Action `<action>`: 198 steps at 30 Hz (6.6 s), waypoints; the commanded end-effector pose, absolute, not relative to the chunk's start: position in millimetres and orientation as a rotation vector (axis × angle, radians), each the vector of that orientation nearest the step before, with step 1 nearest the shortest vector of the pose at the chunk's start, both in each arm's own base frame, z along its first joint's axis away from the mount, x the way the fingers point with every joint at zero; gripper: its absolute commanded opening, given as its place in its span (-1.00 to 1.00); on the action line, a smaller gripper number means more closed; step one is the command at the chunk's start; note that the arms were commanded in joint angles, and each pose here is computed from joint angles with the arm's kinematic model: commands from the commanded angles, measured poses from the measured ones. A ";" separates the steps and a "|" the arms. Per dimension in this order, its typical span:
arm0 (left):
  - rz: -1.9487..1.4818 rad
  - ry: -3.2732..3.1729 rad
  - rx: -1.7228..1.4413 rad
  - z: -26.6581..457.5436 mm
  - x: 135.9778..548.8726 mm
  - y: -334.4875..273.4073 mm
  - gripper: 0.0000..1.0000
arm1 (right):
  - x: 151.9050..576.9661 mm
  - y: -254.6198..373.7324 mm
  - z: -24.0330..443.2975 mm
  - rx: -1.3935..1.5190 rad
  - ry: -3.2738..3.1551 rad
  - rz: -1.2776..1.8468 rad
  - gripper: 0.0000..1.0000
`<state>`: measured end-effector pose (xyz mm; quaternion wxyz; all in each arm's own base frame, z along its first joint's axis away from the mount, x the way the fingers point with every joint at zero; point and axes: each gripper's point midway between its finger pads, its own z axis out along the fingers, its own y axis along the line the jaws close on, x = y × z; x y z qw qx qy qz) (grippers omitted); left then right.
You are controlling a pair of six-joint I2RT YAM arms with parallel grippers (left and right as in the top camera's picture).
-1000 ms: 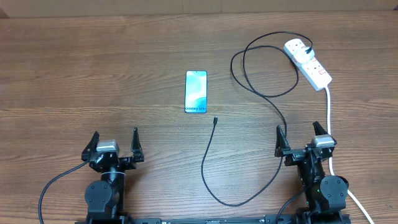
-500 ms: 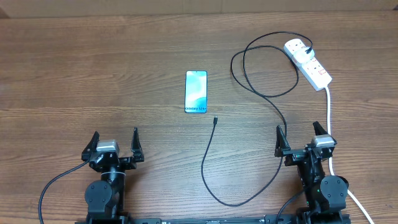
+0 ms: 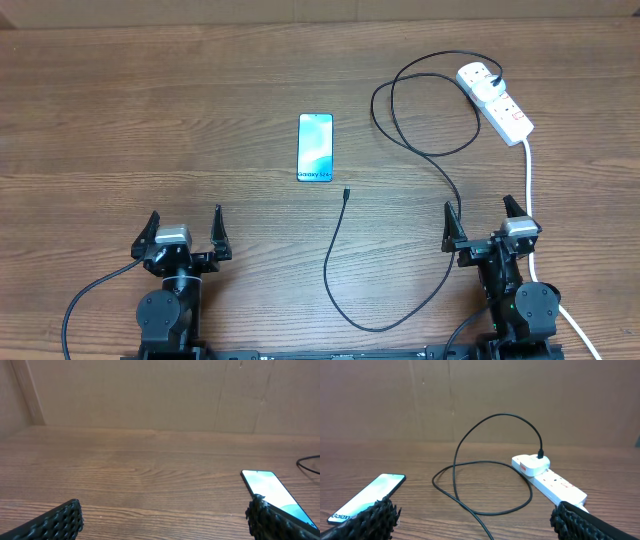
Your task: Plug charger to phone and switch on socket
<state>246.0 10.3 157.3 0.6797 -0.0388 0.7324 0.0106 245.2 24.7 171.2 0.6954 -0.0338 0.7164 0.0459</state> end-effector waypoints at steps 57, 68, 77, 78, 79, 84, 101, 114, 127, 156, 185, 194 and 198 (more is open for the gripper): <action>-0.635 1.488 -0.354 193.2 243.9 -28.7 0.99 | 245.4 23.0 169.6 -0.070 1.594 0.096 1.00; -0.658 1.087 -0.187 307.8 210.0 -30.3 0.99 | 245.4 23.0 169.6 -0.070 1.594 0.096 1.00; -0.465 1.230 -0.106 377.3 201.5 -29.7 1.00 | 245.4 23.1 169.6 -0.071 1.594 0.096 1.00; -0.463 1.297 -0.122 379.9 206.6 -29.6 1.00 | 245.4 23.1 169.6 -0.071 1.594 0.096 1.00; -0.456 1.352 -0.130 381.1 211.1 -29.7 1.00 | 245.4 23.1 169.6 -0.071 1.594 0.096 1.00; -0.442 1.732 -0.175 375.1 238.5 -34.6 1.00 | 245.4 23.1 169.6 -0.071 1.594 0.096 1.00; -0.605 2.057 -0.021 376.1 294.0 -98.6 1.00 | 245.4 23.1 169.6 -0.071 1.594 0.096 1.00; -0.437 2.506 0.094 311.8 314.0 -151.7 1.00 | 245.4 23.1 169.6 -0.071 1.594 0.096 1.00; -0.365 2.674 -0.044 278.5 312.1 -149.0 1.00 | 245.4 23.1 169.6 -0.071 1.594 0.096 1.00; -0.133 2.943 -0.042 205.5 349.9 -179.0 1.00 | 245.4 23.0 169.6 -0.070 1.594 0.096 1.00; -0.370 2.763 -0.052 167.2 433.3 -237.4 1.00 | 245.4 23.0 169.6 -0.071 1.594 0.095 1.00; -0.105 2.886 -0.080 79.3 445.0 -220.4 1.00 | 245.4 23.1 169.6 -0.071 1.594 0.096 1.00; -0.078 2.911 -0.080 64.0 444.6 -219.1 1.00 | 245.4 23.0 169.6 -0.070 1.594 0.096 0.99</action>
